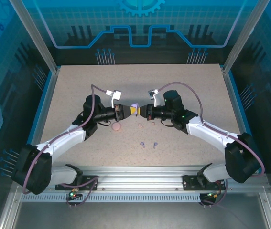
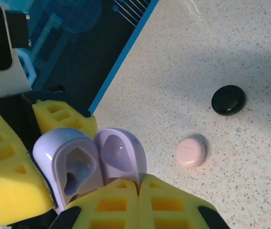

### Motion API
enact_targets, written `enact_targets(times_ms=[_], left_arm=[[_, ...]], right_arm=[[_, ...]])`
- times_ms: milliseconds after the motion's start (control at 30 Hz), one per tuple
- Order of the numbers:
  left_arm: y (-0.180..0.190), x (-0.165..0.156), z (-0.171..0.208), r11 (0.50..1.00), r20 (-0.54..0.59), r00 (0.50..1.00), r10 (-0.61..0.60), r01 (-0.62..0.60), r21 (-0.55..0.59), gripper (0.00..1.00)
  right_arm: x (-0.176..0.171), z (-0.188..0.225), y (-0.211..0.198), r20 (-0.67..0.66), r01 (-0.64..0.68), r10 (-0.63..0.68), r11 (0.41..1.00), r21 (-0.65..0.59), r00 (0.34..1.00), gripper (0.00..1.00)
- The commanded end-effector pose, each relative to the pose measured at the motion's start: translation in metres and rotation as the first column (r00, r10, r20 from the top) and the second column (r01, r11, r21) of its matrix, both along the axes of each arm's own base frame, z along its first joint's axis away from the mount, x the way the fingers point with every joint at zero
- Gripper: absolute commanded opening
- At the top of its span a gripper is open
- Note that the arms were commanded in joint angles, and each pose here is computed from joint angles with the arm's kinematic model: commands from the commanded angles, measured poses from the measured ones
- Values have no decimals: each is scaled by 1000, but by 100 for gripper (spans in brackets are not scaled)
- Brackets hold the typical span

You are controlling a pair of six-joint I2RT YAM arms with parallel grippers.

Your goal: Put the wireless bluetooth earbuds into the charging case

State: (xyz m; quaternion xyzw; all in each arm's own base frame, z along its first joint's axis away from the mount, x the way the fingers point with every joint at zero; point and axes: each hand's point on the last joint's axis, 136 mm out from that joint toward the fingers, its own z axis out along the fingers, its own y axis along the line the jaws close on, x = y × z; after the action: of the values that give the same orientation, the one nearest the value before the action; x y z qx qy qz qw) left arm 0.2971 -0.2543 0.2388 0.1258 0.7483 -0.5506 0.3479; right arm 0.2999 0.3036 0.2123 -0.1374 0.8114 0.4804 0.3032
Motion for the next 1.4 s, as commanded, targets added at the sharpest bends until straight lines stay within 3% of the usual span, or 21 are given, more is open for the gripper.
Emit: enact_targets(times_ms=[0, 100, 200, 333, 467, 633, 733, 1133, 1367], left_arm=[[-5, -9, 14, 999, 30, 999, -42, 43, -26, 3], [0, -4, 10, 1000, 27, 1000, 2, -2, 5, 55], [7, -1, 10, 998, 43, 999, 29, -31, 55, 79], [14, 2, 16, 992, 78, 997, 12, -22, 125, 98], [12, 1, 17, 977, 57, 994, -89, 76, 198, 99], [4, 1, 14, 948, -8, 978, -208, 203, 245, 99], [-2, 6, 14, 931, -48, 963, -265, 269, 248, 98], [-19, 19, 3, 888, -153, 907, -392, 417, 196, 62], [-26, 16, 1, 876, -169, 888, -427, 453, 167, 54]], right_arm=[[4, 17, 6, 51, -11, 10, 1000, 14, 999, 0], [5, 14, 2, 52, 0, 1, 1000, -24, 999, 0], [9, 7, -10, 54, 9, -3, 993, -114, 999, 0], [19, -1, -34, 71, 0, 19, 967, -254, 997, 0], [32, -6, -61, 147, -13, 87, 896, -444, 985, 0], [38, -5, -70, 170, -72, 187, 850, -523, 968, 0], [37, -2, -65, 168, -116, 236, 843, -526, 957, 0], [32, -3, -41, 123, -232, 319, 859, -456, 940, 0], [35, 2, -34, 127, -239, 324, 864, -443, 937, 0]])
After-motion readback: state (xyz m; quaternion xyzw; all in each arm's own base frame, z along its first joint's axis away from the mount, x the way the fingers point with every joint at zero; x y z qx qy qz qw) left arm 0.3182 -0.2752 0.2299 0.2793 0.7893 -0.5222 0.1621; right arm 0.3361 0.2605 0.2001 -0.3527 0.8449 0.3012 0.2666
